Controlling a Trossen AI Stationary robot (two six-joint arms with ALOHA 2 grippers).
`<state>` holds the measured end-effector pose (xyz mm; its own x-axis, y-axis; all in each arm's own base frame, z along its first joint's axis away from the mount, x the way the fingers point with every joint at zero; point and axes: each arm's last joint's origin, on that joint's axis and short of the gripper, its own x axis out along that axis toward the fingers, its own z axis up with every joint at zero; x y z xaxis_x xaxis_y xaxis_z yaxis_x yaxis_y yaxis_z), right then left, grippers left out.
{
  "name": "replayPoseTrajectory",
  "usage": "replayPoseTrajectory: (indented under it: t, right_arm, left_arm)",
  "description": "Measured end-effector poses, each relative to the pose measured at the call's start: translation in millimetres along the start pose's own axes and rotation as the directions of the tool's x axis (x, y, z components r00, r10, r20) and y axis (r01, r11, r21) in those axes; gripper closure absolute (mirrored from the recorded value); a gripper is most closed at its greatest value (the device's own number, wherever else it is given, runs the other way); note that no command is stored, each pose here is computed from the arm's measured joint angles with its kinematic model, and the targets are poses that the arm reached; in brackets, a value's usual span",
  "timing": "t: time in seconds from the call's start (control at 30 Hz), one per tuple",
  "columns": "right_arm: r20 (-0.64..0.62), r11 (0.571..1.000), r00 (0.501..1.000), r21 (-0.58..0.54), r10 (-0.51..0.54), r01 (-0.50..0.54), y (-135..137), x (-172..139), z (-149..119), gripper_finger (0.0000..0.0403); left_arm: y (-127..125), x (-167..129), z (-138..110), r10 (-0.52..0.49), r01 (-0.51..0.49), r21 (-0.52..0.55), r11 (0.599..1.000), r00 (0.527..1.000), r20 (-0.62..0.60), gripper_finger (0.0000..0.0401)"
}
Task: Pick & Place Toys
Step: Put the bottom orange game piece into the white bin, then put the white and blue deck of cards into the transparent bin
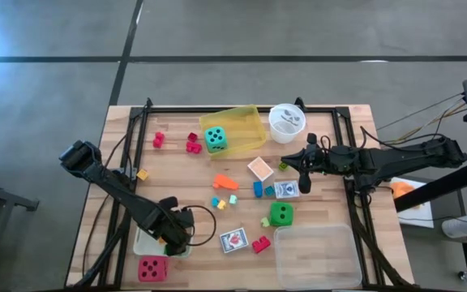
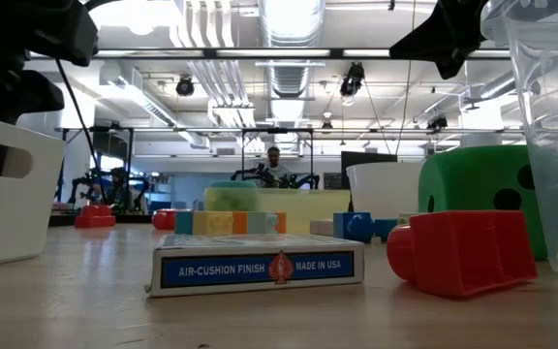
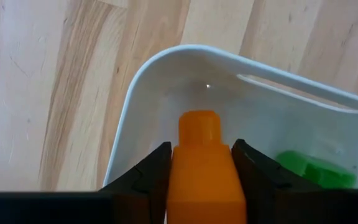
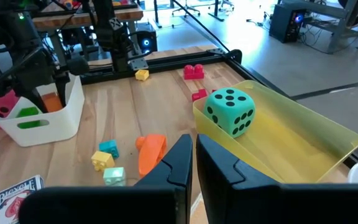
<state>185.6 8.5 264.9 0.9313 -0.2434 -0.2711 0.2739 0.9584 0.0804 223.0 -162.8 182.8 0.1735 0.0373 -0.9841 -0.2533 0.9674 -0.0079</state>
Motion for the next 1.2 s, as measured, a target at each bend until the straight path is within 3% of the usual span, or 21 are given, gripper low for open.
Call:
replayPoseTrajectory:
  t: [0.7, 0.87, 1.2]
  right_arm:
    - [0.000, 1.000, 1.000, 0.000, 0.000, 0.000, 0.0, 0.0, 0.0, 0.0383]
    - [0.000, 1.000, 1.000, 0.000, 0.000, 0.000, 0.0, -0.1, 0.0, 0.0383]
    - [0.000, 1.000, 1.000, 0.000, 0.000, 0.000, -0.1, 0.0, 0.0, 0.0383]
  left_arm:
    - [-1.3, -2.7, 2.2, -0.035, 0.035, -0.005, 0.999, 0.999, -0.020, 0.0244]
    - [-0.7, -4.3, 5.7, -0.042, 0.041, -0.046, 0.998, 0.999, -0.014, 0.0236]
    - [1.5, -3.9, 9.5, -0.088, 0.083, -0.090, 0.992, 0.994, -0.057, 0.0113]
